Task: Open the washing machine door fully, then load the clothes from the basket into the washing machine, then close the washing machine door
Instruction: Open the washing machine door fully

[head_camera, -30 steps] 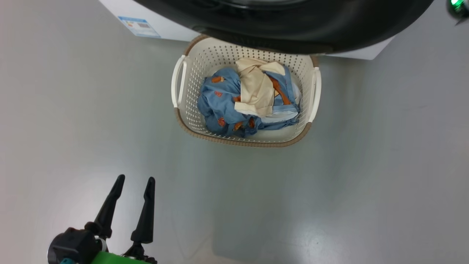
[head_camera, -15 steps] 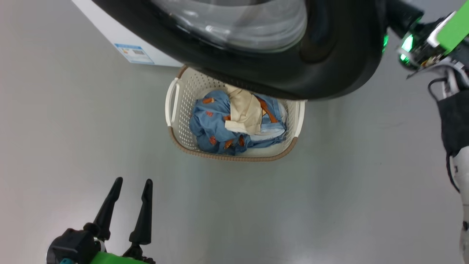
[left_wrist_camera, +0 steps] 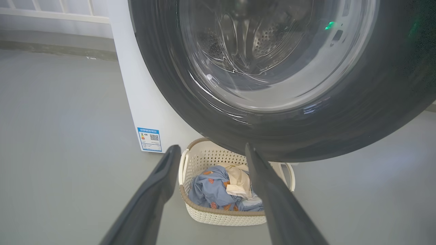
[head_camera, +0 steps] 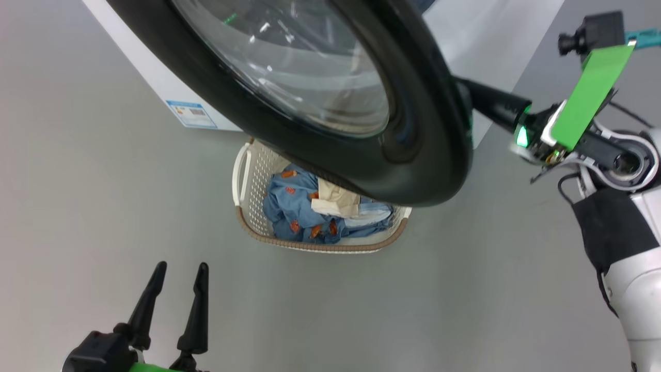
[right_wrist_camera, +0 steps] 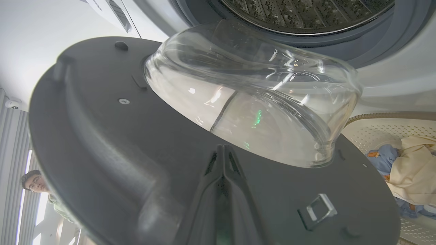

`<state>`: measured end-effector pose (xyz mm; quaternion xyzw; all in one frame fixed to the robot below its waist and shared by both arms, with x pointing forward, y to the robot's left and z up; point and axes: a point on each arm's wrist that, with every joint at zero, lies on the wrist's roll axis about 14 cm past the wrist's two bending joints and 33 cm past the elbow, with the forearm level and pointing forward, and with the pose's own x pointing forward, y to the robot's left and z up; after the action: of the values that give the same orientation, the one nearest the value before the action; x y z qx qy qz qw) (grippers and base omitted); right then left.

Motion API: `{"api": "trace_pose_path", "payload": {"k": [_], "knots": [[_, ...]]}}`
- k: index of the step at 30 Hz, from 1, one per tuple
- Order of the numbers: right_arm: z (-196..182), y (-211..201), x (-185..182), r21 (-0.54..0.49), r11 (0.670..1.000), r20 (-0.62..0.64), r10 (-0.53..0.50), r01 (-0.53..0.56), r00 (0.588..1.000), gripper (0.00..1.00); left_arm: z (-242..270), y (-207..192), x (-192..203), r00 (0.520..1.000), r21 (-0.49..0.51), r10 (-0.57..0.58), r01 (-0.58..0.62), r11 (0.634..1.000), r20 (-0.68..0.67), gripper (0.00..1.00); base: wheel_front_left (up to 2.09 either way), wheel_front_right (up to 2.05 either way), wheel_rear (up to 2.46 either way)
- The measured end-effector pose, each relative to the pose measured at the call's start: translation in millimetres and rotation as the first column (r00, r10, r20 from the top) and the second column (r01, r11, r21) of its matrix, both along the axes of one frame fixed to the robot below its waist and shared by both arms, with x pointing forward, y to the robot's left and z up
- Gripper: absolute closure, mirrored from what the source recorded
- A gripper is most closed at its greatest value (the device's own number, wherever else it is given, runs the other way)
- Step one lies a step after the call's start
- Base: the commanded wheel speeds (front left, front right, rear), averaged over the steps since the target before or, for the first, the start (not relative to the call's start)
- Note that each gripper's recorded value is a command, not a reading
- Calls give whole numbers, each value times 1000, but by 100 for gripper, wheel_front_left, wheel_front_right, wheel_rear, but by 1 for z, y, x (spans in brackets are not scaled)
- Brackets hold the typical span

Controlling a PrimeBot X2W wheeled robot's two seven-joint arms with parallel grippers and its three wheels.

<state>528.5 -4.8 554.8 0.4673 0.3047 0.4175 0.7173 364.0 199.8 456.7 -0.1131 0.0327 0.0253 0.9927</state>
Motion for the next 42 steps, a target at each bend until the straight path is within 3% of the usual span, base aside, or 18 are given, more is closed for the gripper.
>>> {"api": "trace_pose_path", "payload": {"k": [9, 42], "knots": [[1, 17, -41, -29, 995, 3, 99, -99, 995, 100, 14, 2, -9, 999, -5, 10, -10, 1000, 39, 0, 0, 0, 0], [19, 93, -139, 79, 939, -7, 337, -336, 941, 100, 34, 6, -35, 994, -37, 40, -36, 999, 102, 0, 0, 0, 0]]}}
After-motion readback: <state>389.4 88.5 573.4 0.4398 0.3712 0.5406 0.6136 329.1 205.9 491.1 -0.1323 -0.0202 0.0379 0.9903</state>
